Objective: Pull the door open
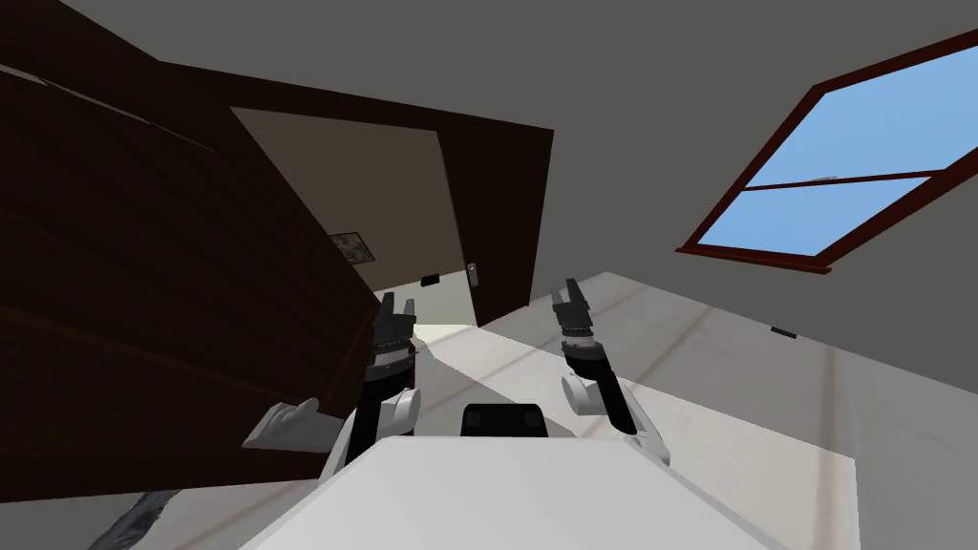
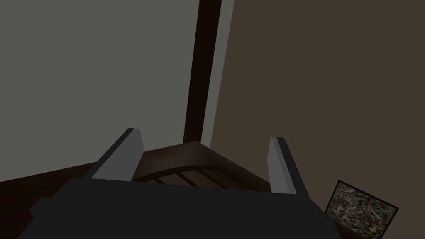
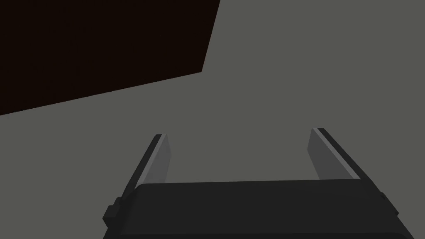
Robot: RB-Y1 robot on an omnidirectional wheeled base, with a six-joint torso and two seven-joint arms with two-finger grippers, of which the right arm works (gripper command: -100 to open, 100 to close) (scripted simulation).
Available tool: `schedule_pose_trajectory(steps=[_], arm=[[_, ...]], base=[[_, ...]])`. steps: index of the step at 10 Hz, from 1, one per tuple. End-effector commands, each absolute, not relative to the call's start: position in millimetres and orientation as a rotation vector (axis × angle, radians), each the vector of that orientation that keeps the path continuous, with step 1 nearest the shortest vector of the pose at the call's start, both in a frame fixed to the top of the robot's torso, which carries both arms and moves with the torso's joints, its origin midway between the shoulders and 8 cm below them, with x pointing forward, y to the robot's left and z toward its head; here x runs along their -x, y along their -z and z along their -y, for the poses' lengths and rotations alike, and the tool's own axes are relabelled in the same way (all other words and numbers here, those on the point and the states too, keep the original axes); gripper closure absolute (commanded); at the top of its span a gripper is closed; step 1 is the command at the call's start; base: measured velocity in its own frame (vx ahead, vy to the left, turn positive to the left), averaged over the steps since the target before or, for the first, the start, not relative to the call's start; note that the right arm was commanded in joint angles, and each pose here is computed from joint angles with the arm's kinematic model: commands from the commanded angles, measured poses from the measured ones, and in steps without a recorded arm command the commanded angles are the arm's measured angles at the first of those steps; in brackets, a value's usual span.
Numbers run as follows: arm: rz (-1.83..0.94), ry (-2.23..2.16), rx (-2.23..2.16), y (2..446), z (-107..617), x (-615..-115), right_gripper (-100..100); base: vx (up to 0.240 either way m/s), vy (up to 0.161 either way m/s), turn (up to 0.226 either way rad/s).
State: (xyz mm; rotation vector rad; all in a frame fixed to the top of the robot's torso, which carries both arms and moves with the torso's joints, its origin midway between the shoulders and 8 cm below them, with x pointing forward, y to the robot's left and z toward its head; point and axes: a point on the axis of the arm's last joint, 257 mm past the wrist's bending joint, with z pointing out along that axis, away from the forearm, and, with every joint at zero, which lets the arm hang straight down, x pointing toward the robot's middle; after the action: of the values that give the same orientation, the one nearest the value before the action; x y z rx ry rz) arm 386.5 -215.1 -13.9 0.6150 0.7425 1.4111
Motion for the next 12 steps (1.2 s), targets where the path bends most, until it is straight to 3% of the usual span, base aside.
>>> schedule_pose_trajectory(steps=[1, 12], arm=[[-0.764, -1.448, -0.629, 23, 205, -394, -100], [-0.928, -1.652, -0.692, 80, 131, -441, -100]], base=[[0.115, 0.056, -0.067], [0.105, 0.049, -0.068]])
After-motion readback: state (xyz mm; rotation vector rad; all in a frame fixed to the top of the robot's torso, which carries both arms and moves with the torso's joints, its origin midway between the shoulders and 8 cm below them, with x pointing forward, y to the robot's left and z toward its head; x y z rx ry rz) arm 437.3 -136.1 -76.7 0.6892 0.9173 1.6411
